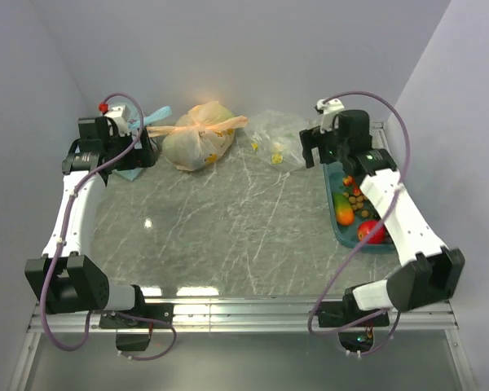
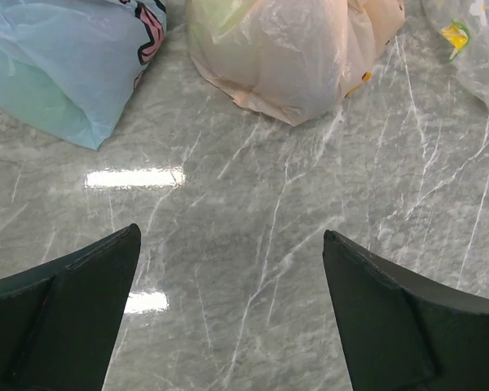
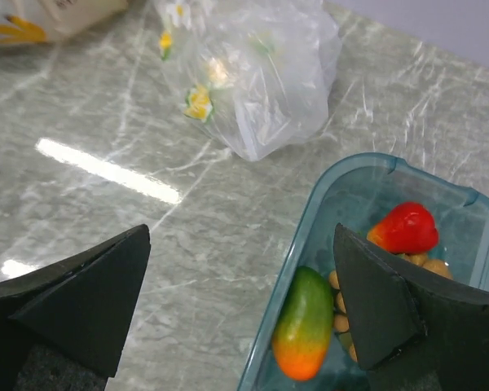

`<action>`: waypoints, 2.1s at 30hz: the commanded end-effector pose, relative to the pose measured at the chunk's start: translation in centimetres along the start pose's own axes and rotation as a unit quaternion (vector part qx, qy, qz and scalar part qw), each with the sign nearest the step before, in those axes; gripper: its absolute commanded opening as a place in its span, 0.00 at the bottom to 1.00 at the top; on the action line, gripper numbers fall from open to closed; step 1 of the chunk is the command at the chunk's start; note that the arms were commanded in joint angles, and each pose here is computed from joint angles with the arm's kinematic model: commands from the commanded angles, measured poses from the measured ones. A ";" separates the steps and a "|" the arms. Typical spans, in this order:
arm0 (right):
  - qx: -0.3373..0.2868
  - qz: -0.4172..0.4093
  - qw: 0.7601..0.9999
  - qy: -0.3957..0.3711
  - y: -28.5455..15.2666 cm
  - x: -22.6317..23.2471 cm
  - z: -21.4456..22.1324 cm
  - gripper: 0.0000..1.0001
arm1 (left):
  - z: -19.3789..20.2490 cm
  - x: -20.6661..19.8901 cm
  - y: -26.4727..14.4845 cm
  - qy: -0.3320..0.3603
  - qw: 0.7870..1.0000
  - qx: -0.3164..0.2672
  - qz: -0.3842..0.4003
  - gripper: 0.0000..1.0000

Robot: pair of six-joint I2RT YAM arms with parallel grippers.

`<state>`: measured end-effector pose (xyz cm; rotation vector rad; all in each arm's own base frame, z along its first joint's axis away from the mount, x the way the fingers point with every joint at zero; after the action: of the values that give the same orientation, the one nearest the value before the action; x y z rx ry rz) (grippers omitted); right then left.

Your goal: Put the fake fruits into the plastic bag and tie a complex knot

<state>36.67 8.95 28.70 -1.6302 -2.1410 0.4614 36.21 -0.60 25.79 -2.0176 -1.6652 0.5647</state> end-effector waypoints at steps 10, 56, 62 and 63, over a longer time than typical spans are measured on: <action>0.070 0.081 0.993 -0.047 13.7 -0.8 -1.0 1.00 | -3.0 -1.1 -0.2 -0.010 0.999 -0.028 0.026 0.99; 0.243 -0.588 0.670 0.384 -1.3 16.7 -3.2 0.00 | 2.5 -14.7 -5.2 0.230 0.879 -0.273 0.316 0.99; 0.273 -0.582 0.666 0.378 -2.8 18.6 -1.2 0.00 | 2.6 -17.4 -2.5 0.272 0.867 -0.278 0.312 0.99; 0.280 -0.580 0.665 0.379 -3.1 18.9 -0.8 0.00 | 2.3 -17.9 -2.3 0.276 0.866 -0.282 0.308 0.99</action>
<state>33.20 26.25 30.38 0.0536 -1.5153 -0.0593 27.91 -16.97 24.63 -2.8194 -0.8076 -0.1576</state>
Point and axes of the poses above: each gripper's point midway between its finger pads, its own y axis out along the fingers, its own x axis along the line the jaws close on, z = x × y, the point moved 2 cm from there along -y, back along the fingers, and after that the axes turned 14 degrees about y, right-handed, at the moved point
